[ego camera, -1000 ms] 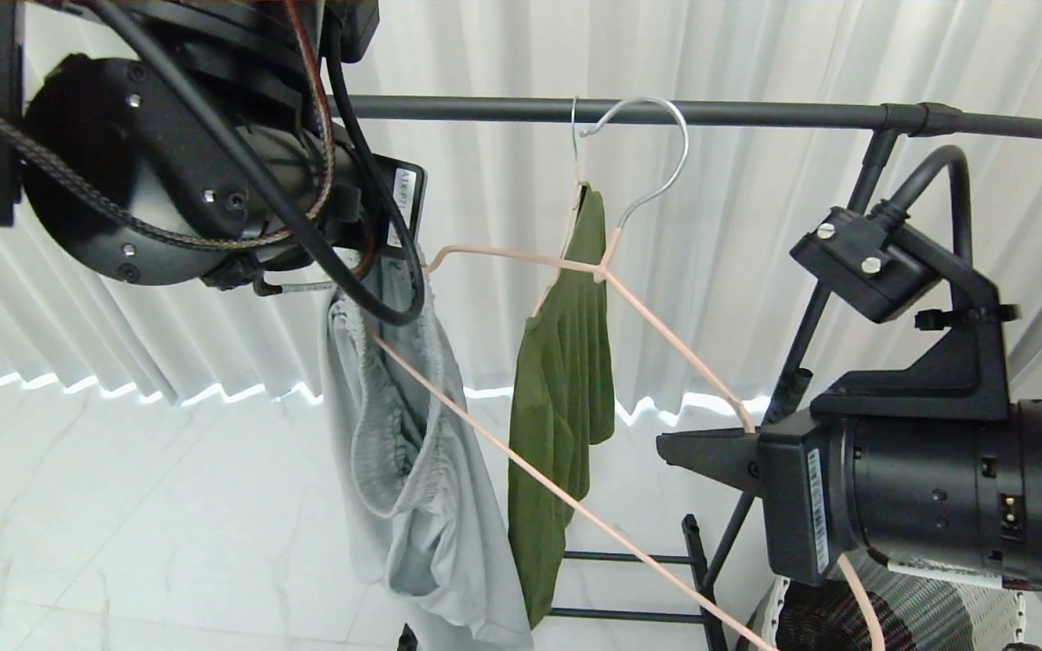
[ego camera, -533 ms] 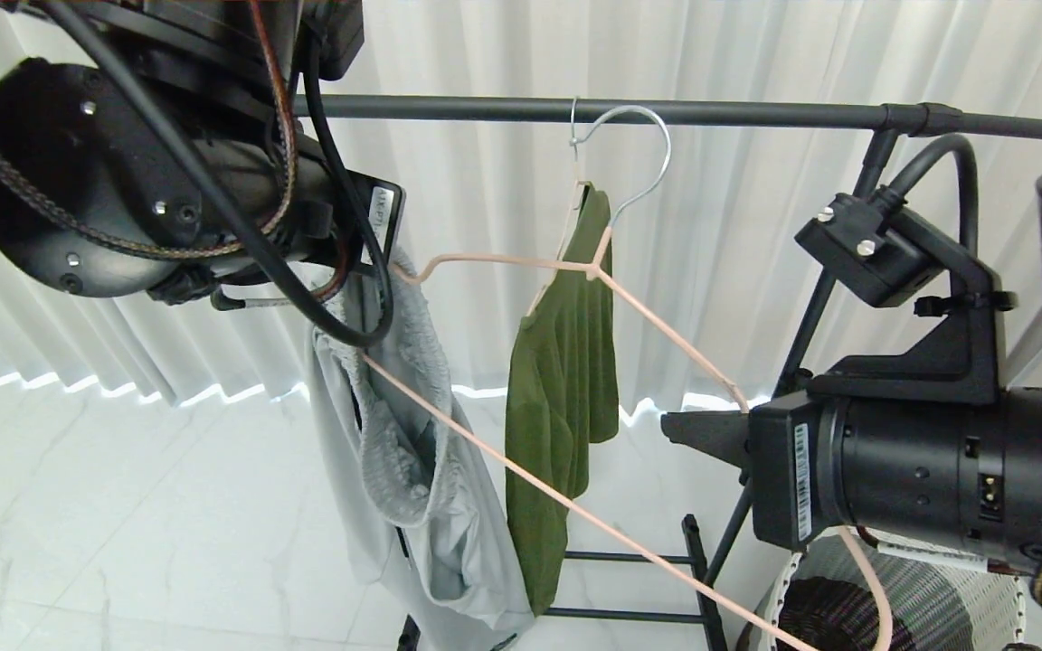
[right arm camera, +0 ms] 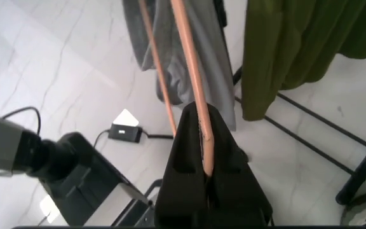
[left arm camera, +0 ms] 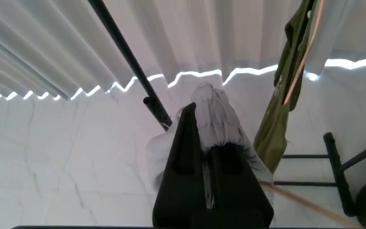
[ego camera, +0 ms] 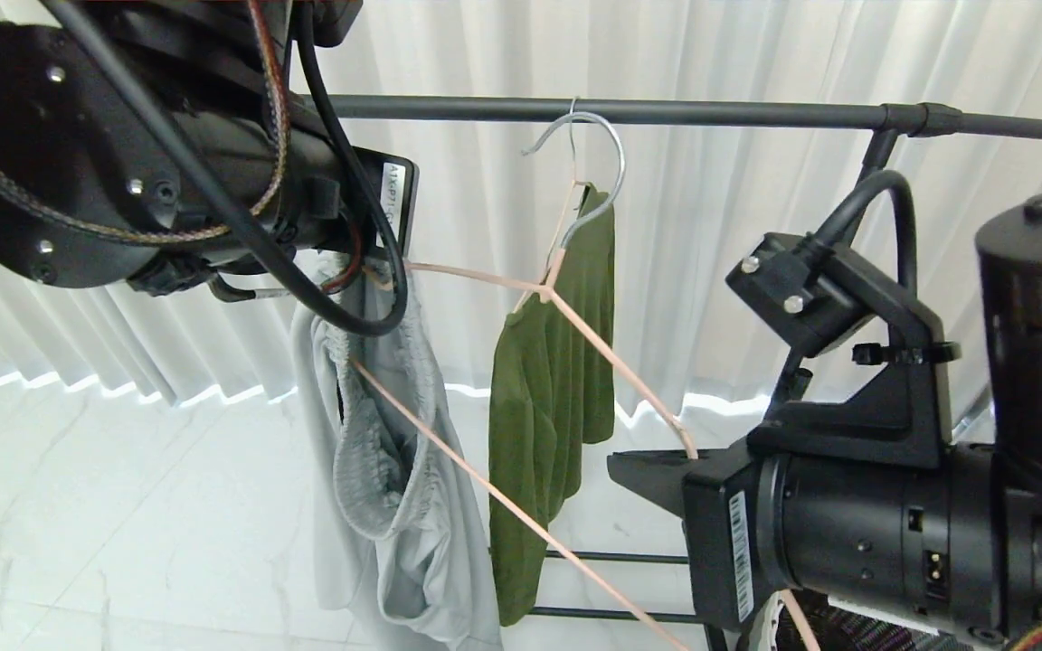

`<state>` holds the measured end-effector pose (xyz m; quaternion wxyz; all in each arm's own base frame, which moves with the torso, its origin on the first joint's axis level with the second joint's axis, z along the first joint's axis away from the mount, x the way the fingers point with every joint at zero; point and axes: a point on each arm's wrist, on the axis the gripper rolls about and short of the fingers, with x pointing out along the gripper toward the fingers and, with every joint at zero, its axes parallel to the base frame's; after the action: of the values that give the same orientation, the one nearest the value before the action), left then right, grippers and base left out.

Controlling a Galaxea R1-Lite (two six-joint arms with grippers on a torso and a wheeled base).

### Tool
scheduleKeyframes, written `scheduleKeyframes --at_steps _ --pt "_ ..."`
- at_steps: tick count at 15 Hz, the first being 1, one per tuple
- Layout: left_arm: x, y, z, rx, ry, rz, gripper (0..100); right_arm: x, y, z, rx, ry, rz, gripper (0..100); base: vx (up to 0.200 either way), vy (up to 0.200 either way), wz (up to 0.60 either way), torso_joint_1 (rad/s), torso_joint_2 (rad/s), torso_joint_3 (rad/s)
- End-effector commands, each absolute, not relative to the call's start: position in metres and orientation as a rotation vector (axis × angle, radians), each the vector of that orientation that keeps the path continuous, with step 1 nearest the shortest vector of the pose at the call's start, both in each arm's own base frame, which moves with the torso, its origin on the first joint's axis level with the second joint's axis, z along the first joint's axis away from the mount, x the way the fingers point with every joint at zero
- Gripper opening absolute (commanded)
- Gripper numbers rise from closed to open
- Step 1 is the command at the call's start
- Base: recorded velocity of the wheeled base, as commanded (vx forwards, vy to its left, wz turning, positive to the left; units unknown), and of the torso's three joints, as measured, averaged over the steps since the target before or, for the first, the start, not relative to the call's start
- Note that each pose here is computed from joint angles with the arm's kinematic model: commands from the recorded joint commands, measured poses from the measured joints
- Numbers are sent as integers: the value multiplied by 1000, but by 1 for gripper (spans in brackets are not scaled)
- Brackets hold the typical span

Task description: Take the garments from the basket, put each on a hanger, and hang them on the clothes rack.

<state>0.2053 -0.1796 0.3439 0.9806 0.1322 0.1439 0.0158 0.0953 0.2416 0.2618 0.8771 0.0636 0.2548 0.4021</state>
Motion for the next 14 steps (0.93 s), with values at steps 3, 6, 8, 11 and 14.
scheduleKeyframes --at_steps 3,6,8,11,14 --pt "205 -176 345 272 299 44 0 95 249 251 116 577 830 0 0 0 0 0 0 0" --pt "202 -162 345 310 342 74 0 103 244 252 143 536 704 0 0 0 0 0 0 0" --pt "198 -158 344 330 363 75 0 107 240 254 160 522 665 0 0 0 0 0 0 0" --pt "197 -159 342 341 373 68 0 110 239 255 163 496 620 0 0 0 0 0 0 0" --pt "193 -164 342 332 369 48 0 112 245 257 193 459 633 0 0 0 0 0 0 0"
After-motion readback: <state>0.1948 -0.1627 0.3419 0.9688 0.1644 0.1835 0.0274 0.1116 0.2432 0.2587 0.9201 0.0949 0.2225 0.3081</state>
